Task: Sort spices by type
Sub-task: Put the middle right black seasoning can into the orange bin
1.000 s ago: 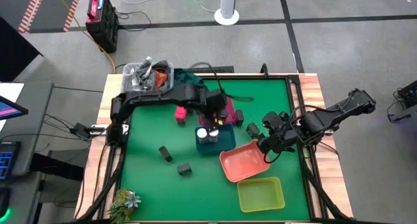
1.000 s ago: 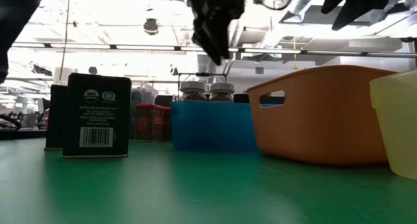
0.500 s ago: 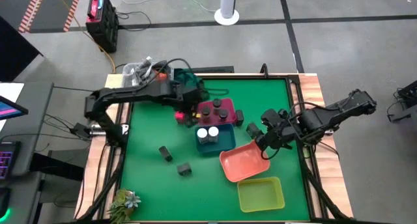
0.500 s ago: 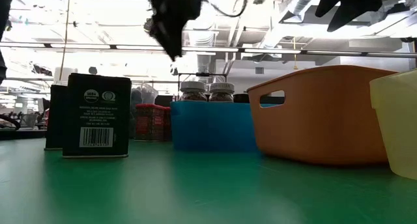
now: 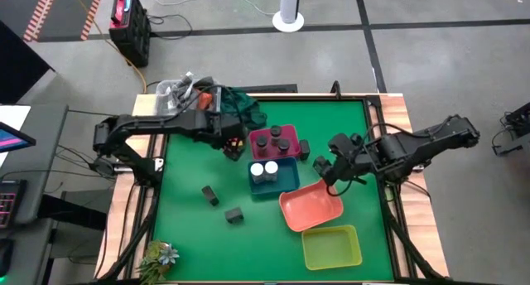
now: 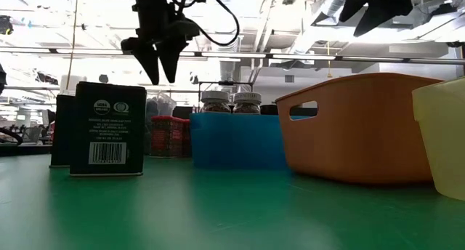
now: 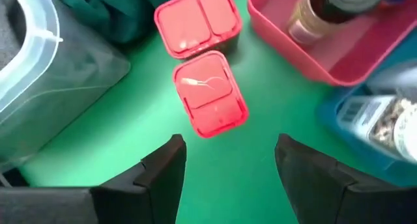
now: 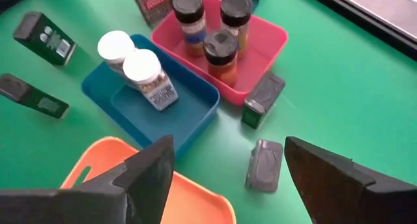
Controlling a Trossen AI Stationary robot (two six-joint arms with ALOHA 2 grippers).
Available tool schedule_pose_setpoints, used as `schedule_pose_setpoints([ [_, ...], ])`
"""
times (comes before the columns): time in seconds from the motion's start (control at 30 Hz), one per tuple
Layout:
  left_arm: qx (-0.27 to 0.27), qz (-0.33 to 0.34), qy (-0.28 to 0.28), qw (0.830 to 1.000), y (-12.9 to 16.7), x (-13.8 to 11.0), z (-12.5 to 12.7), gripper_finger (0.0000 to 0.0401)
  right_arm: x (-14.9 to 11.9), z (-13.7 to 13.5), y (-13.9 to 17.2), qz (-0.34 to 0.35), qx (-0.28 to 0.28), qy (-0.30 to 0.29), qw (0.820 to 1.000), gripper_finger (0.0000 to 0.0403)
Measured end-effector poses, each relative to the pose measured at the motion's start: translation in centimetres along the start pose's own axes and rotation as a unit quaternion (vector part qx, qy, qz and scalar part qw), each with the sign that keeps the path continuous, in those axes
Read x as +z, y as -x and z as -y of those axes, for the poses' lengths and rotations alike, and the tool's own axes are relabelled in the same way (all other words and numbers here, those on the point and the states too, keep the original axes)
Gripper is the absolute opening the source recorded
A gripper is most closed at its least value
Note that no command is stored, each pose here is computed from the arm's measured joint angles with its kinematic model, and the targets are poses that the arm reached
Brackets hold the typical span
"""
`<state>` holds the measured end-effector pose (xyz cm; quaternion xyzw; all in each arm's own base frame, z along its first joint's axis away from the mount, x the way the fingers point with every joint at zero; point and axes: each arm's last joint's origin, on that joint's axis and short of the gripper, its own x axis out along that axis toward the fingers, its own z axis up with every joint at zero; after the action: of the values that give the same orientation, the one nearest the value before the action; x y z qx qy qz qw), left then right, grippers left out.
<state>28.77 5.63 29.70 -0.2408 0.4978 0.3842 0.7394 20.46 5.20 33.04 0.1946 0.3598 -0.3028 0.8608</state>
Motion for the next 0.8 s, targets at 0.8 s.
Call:
schedule_pose_setpoints([
  [0.8,-0.041,0.020,0.057,0.997,-2.6,-0.6,-1.2,0.0319,1.0,2.4,-1.6,-0.090,-0.047,-0.029,0.994,0.0314],
])
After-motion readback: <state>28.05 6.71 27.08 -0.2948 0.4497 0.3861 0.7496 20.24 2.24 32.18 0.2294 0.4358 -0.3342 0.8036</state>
